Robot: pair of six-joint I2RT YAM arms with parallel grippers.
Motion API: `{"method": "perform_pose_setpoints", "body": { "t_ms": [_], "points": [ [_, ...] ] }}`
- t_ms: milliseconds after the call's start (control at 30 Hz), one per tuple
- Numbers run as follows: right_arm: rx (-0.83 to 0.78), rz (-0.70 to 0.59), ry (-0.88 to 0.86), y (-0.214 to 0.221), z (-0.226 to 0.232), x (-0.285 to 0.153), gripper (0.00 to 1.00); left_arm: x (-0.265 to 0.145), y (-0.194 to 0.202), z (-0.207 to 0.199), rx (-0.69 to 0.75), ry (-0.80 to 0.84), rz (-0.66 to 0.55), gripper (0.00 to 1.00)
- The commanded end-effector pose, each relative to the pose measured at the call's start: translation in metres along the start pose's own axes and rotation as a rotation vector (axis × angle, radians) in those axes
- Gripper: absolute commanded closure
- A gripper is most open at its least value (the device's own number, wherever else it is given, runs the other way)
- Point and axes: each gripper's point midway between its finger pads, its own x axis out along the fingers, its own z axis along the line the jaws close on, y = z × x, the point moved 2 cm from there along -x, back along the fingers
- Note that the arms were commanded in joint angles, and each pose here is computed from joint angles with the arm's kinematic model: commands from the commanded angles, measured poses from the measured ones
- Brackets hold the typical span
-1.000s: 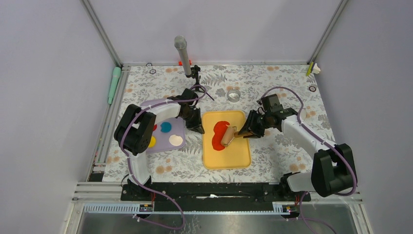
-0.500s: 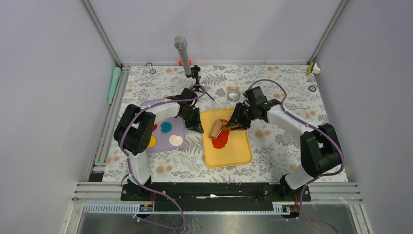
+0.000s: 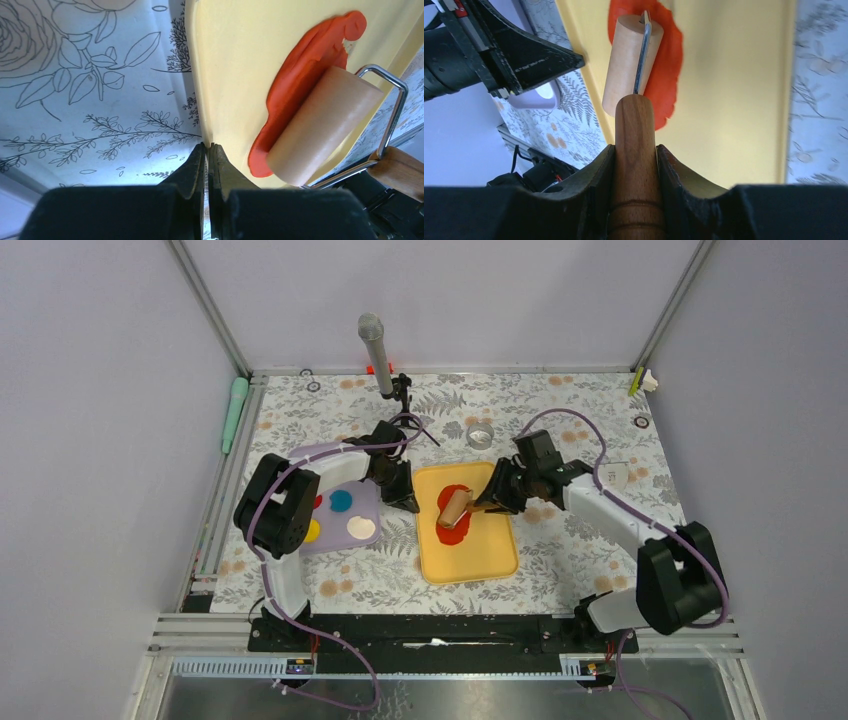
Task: Roll out the dumpling wrappers from the dough
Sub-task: Flatten out the dough on the work surface.
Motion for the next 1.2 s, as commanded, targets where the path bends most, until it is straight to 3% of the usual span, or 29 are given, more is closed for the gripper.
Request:
{"method": "perform_pose_setpoints", "body": {
  "t_ms": [0,233,567,933,1167],
  "points": [
    [0.02,-0.001,0.305,0.021,-0.087,-0.02,1.0,-0.009,-0.003,-0.012,0.048,0.034,-0.018,1.0],
    [0.012,-0.02,0.351,0.024,-0.102,-0.047,1.0,-0.008,-0.004,-0.012,0.047,0.032,-0.02,1.0],
    [-0.041,-0.111,0.11,-0.012,-0.018,-0.092,1.0,-0.011,-0.005,-0.015,0.05,0.044,-0.024,1.0],
    [-0.136,0.002,-0.102,0.021,0.067,-0.043,1.0,-0.011,-0.004,-0.015,0.047,0.043,-0.026,1.0],
    [-0.15,0.053,0.02,0.036,0.035,-0.019,1.0,-0.01,-0.002,-0.013,0.048,0.036,-0.021,1.0]
  ]
}}
